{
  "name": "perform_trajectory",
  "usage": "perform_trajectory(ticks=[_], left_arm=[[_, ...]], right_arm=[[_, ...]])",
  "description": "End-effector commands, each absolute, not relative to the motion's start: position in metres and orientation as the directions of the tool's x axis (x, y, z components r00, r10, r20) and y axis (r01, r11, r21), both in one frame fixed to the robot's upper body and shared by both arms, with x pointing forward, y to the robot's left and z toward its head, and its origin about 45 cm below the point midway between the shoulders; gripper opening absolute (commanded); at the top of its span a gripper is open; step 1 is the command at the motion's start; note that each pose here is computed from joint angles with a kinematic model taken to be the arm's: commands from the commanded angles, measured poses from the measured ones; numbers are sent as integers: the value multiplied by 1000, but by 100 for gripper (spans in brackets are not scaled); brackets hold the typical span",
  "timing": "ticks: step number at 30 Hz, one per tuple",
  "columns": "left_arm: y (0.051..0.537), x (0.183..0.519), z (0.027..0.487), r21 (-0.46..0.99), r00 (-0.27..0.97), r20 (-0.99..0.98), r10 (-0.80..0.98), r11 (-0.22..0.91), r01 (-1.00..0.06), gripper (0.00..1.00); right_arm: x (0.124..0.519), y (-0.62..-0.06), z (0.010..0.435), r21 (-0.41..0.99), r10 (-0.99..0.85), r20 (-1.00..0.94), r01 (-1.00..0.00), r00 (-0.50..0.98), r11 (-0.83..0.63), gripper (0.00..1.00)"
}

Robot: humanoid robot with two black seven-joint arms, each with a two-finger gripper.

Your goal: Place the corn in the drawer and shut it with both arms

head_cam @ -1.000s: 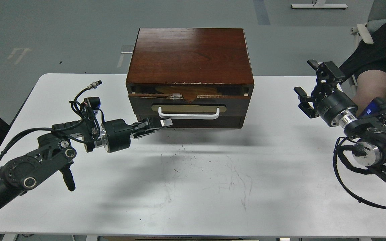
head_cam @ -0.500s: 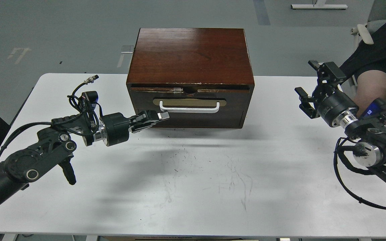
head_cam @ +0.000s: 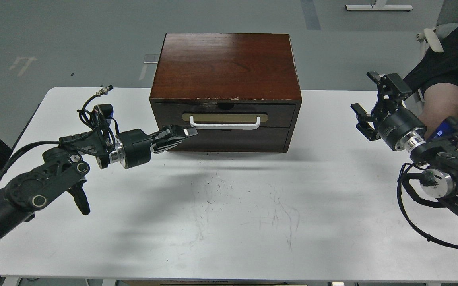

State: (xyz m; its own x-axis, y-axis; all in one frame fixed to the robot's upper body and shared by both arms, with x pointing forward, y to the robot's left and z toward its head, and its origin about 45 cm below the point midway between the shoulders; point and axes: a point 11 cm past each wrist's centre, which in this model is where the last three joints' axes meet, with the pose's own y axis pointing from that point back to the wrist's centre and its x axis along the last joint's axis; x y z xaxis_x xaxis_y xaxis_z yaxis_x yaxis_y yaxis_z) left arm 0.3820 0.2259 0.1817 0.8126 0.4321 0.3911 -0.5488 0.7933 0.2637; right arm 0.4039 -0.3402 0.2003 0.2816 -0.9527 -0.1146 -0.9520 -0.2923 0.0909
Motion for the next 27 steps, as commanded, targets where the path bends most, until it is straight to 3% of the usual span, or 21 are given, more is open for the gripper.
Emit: perform_trajectory(ticks=[1, 8, 12, 14, 16, 27], left_arm=[[224, 380, 181, 267, 820, 384, 424, 799, -538, 0], [222, 370, 185, 259, 840, 376, 390, 826, -500, 0], [224, 361, 210, 168, 842, 353, 408, 858, -486, 0], [225, 358, 227, 86, 841, 282, 462, 861, -502, 29], [237, 357, 244, -13, 825, 147, 546, 835, -550, 100], [309, 358, 246, -165, 624, -204, 755, 602, -782, 100]], right_arm=[[404, -341, 200, 91, -953, -114, -953, 280, -290, 100], [404, -343, 202, 90, -955, -110, -954, 277, -287, 100], [405, -345, 204, 84, -957, -107, -956, 271, -280, 100], [406, -347, 206, 79, -959, -107, -960, 261, -270, 100], [407, -347, 207, 75, -961, -107, -961, 257, -265, 100], [412, -345, 194, 88, -966, -114, -967, 230, -241, 100]])
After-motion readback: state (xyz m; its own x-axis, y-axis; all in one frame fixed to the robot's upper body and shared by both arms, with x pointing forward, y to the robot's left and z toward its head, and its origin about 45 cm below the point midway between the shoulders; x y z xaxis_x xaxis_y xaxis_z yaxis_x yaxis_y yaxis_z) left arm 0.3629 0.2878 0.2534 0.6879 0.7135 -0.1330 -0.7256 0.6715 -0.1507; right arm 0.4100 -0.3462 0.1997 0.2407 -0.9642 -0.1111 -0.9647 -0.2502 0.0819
